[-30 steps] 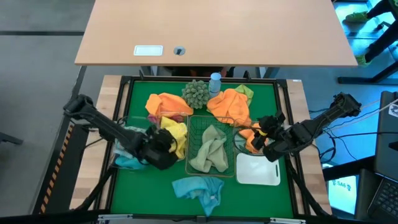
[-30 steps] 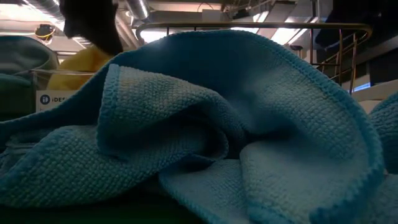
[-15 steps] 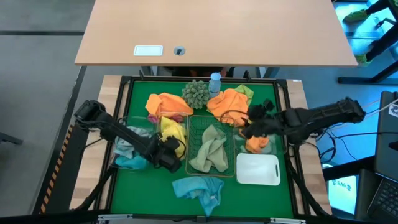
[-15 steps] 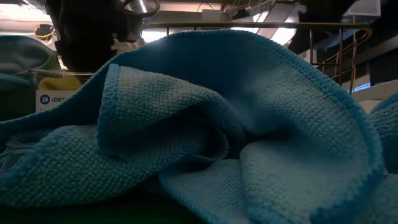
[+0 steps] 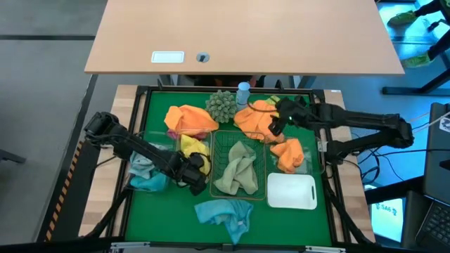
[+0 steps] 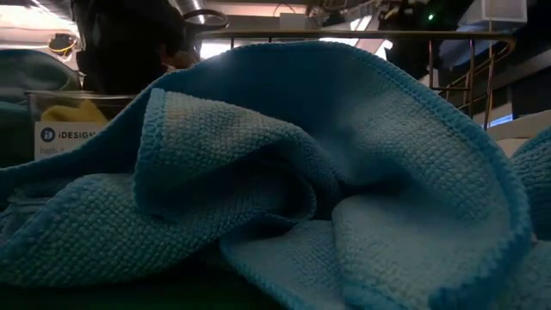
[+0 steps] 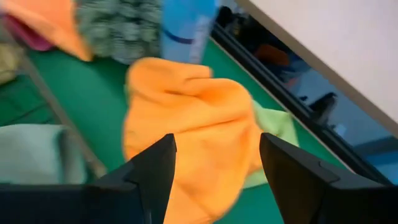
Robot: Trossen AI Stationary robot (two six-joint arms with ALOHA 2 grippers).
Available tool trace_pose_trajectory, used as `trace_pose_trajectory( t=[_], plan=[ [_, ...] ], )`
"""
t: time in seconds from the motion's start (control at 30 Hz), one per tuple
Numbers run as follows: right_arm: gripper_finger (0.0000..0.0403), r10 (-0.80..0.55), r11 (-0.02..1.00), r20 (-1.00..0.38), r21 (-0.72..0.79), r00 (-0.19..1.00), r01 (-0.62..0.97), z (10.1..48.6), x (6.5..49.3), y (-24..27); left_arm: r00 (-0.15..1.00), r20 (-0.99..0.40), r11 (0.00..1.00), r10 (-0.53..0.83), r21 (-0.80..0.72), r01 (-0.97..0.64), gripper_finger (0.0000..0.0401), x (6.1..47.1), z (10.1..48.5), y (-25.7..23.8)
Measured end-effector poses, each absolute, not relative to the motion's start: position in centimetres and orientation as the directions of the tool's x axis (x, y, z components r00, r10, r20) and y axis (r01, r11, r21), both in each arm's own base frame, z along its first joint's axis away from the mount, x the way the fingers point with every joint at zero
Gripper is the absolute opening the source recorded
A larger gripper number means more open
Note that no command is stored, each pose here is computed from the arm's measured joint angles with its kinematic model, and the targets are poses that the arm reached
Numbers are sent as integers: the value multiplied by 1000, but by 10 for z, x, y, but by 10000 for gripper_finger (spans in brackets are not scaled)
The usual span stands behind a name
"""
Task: Sort microfiber towel by color & place in baskets
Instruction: Put the yellow microfiber cloth into the middle transparent bin
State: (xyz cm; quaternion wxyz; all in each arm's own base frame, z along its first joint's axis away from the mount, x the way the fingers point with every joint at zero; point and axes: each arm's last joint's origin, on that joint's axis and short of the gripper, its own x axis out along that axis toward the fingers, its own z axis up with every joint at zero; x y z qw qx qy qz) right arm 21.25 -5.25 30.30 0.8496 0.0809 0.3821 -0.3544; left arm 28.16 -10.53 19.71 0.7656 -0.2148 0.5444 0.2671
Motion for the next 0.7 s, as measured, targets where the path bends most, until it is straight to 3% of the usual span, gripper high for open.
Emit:
trace_pose_trajectory(
  t=[0.23, 0.7],
  plan=[
    [232, -538, 685, -748, -119, 389, 718, 296, 209, -85, 325, -928, 760, 180, -79, -645, 116, 284, 203, -105],
    [232, -459, 672, -841, -119, 285, 731, 254, 230, -135, 520, -839, 739, 160, -248, -626, 116, 261, 260, -94]
  ],
)
